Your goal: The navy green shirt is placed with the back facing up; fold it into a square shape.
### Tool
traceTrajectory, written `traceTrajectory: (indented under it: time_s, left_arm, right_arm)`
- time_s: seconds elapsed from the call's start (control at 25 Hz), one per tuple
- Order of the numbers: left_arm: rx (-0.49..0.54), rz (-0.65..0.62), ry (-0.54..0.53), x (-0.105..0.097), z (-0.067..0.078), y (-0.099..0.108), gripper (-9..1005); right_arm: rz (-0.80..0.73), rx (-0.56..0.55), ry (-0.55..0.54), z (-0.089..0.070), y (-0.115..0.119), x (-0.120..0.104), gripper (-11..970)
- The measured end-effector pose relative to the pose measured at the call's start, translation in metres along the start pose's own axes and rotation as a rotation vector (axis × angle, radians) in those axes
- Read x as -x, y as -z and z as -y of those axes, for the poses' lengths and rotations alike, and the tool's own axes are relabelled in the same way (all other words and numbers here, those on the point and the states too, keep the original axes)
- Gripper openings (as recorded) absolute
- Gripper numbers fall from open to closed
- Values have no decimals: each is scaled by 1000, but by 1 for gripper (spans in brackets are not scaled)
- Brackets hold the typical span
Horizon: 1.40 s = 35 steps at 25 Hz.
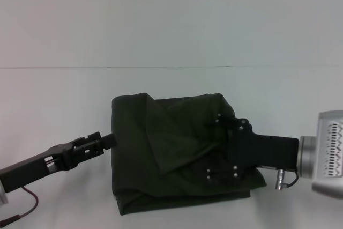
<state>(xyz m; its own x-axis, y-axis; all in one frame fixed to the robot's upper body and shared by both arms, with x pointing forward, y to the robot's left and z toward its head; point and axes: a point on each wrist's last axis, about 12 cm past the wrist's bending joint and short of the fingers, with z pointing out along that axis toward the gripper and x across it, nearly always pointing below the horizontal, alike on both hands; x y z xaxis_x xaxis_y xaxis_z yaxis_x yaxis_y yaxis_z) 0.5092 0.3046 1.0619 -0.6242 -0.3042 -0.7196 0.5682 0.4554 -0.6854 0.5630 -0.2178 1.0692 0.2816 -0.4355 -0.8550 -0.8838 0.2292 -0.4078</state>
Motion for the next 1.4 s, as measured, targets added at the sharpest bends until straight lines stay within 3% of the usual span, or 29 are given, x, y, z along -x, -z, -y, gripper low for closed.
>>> traceTrajectory:
  time_s: [0.8,1.4]
  left_arm:
    - [-9,11,7,2,1,-2,937]
    - [-16,13,12,0,2,-1,936]
  right_arm:
    - [-130,31,135,-6,-28,-5,924]
    - [-149,10,143,-4,-42,-1,893]
